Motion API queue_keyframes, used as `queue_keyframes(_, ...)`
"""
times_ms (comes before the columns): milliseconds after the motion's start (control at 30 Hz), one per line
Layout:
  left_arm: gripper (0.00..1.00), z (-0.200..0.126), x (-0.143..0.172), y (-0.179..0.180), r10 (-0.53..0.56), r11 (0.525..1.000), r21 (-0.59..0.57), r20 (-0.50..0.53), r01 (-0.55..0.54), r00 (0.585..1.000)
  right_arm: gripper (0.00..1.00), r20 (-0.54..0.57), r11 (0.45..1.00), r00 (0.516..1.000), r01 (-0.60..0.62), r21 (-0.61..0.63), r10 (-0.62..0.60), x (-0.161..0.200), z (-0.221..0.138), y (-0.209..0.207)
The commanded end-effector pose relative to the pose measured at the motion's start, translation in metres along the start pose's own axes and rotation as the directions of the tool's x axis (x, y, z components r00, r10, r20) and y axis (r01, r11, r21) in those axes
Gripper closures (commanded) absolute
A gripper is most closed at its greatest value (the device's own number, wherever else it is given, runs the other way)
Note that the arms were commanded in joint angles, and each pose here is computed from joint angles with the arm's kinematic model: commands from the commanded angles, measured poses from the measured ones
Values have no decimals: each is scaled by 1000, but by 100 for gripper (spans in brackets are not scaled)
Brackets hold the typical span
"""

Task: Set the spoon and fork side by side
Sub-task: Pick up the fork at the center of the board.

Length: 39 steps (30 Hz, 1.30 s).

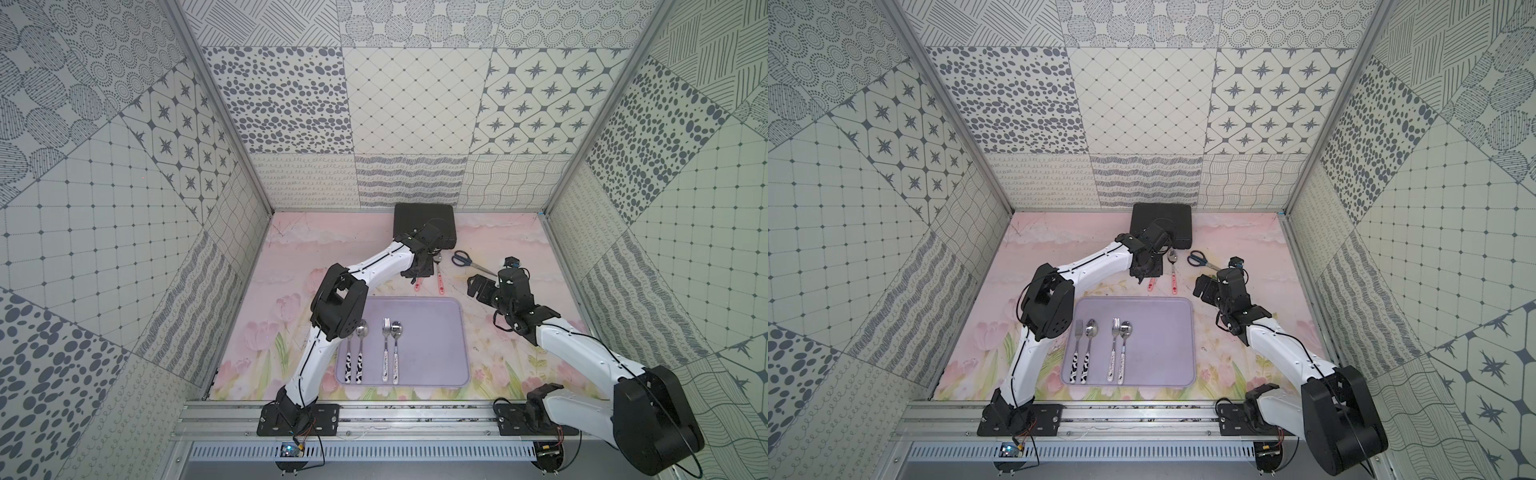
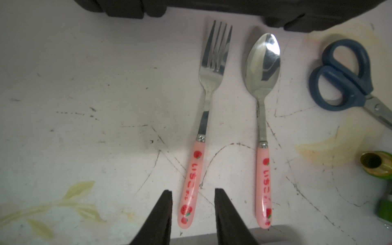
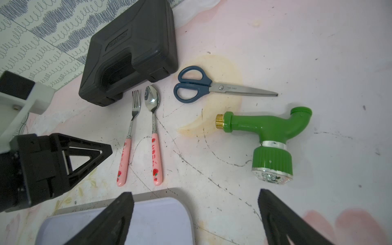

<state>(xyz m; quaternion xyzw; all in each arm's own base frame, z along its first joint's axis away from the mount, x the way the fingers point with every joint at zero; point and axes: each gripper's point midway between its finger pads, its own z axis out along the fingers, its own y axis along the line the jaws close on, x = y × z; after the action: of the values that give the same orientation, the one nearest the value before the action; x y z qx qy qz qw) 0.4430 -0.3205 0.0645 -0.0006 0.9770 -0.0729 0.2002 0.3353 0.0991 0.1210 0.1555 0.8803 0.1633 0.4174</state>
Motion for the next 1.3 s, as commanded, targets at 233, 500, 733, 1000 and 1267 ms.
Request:
queue_keyframes(233,51,22,-4,-4,81,997,4,-43,-81,996,3,23,1000,1000,11,-6,-11,-4,2,2)
queue_keyframes(500,47,38,0,1,101,994,-34,-72,-103,992,3,20,1000,1000,11,-5,-11,-3,2,2)
queue_keyframes(733,54,46,3,4,111,992,-55,-91,-116,990,3,21,1000,1000,9,-2,-9,-3,2,2)
queue_keyframes(1000,65,52,12,15,111,987,-104,-131,-125,985,3,24,1000,1000,9,-2,-9,-4,2,2)
queue_keyframes(1267,82,51,16,19,104,985,-120,-146,-122,984,3,27,1000,1000,11,-1,-11,-4,1,2)
